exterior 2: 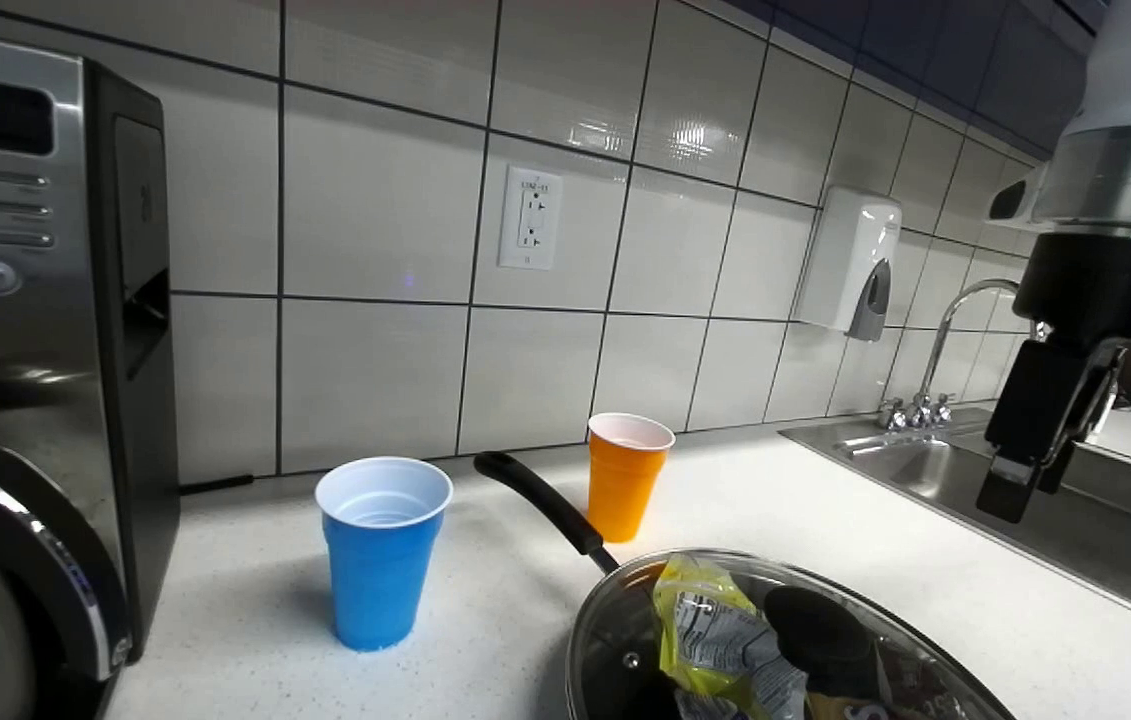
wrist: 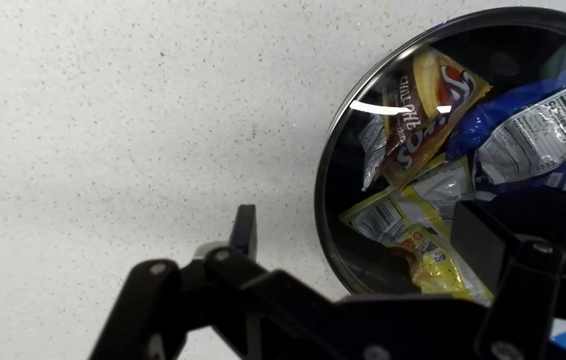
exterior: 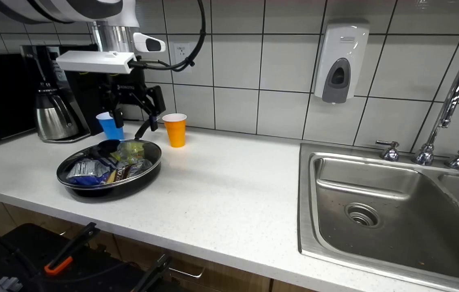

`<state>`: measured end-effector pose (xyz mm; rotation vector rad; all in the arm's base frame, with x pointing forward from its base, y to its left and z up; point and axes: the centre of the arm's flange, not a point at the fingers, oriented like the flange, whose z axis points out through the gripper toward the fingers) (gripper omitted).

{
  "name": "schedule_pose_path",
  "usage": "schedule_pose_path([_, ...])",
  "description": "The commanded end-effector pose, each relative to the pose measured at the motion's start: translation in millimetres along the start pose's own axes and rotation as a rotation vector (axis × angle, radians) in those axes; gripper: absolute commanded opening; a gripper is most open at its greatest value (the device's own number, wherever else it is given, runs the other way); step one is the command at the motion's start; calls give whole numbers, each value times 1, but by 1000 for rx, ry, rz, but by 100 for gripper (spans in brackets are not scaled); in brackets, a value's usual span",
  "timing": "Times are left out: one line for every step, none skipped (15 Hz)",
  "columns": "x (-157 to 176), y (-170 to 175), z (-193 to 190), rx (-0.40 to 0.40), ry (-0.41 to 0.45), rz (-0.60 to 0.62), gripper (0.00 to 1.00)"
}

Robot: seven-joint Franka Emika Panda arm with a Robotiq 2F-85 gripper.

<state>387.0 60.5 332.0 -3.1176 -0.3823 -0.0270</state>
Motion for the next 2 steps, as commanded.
schedule_pose_path([0,0,0,0,1,0,100])
schedule_pose_path([0,0,0,0,1,0,100])
